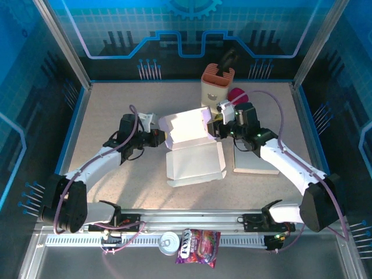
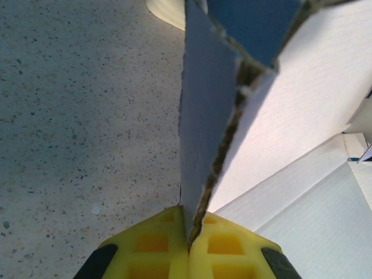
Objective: Fold the paper box
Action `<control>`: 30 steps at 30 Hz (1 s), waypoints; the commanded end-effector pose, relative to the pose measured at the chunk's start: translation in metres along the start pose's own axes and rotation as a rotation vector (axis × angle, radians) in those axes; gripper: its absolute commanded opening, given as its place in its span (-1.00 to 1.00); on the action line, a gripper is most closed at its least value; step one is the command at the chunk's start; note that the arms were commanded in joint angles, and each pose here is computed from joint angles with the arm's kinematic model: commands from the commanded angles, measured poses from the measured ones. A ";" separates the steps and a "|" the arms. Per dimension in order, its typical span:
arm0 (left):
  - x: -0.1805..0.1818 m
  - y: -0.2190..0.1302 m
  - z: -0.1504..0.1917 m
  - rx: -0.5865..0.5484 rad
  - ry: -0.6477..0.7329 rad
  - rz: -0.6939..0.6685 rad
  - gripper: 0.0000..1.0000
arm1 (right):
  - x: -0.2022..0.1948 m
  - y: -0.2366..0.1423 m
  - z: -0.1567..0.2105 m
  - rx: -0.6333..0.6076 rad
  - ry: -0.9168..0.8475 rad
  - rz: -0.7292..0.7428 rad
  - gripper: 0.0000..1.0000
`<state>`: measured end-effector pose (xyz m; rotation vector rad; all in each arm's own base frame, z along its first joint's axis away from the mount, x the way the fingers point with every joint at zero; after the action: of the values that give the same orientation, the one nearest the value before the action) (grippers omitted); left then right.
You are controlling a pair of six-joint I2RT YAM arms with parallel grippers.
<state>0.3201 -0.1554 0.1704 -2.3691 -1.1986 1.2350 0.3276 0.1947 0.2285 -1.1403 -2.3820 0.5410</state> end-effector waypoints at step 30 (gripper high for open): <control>-0.004 0.016 0.010 -0.104 0.256 -0.219 -1.00 | -0.008 0.038 0.030 -0.014 -0.062 0.376 -0.79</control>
<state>0.3179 -0.1677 0.1598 -2.2572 -1.3560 0.9566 0.3450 0.1943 0.1879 -1.6146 -2.1959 0.7689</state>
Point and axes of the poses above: each hand's point on the last joint's axis, 136 mm out from that joint toward the fingers, its own y axis out along the fingers, its own x axis along the line the jaws close on, z = x × y, the point moved 3 cm from there along -y, back along the fingers, and after that the axes turned 1 degree about -y, right-handed, at the moved point
